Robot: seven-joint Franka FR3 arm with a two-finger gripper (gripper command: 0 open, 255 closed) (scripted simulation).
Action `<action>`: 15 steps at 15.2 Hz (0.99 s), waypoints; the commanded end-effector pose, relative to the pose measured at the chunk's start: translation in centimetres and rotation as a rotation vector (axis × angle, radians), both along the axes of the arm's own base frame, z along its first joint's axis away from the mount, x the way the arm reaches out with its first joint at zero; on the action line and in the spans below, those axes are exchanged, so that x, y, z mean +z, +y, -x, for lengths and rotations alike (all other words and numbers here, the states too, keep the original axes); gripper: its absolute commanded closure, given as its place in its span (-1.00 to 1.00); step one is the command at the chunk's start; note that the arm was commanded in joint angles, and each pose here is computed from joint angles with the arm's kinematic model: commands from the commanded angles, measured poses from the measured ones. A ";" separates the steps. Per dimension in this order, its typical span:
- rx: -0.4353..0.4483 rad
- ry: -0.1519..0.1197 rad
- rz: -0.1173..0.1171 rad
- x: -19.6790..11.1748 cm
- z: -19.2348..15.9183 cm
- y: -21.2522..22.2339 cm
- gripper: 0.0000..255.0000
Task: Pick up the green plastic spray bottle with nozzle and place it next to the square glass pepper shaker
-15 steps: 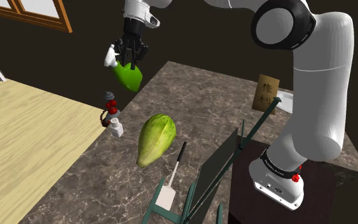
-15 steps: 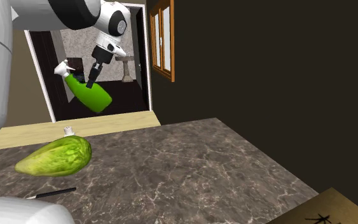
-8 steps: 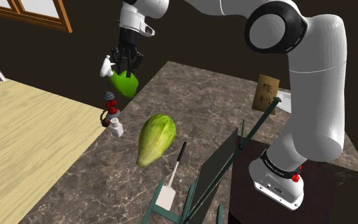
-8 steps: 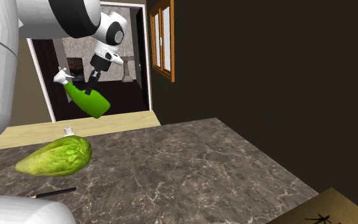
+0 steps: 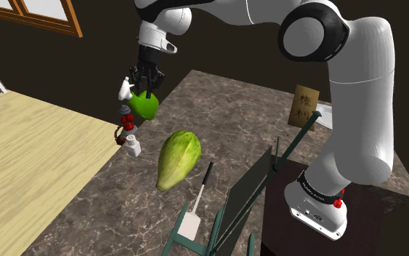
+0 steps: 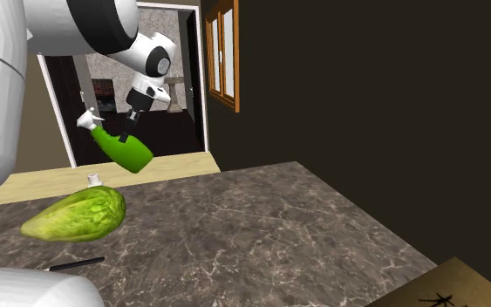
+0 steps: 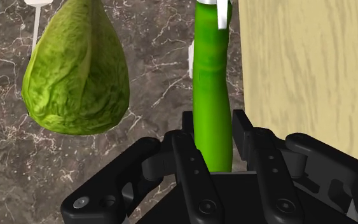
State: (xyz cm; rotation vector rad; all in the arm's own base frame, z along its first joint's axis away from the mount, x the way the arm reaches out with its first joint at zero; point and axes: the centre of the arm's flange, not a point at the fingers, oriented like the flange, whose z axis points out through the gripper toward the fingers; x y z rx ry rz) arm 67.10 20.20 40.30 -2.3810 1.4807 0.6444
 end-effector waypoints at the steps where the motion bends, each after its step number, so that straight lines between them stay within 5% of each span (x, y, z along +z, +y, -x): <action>1: 0.000 0.000 0.000 -1.1 -0.1 0.0 1.00; 15: 0.000 0.000 0.000 -8.5 -0.1 0.0 1.00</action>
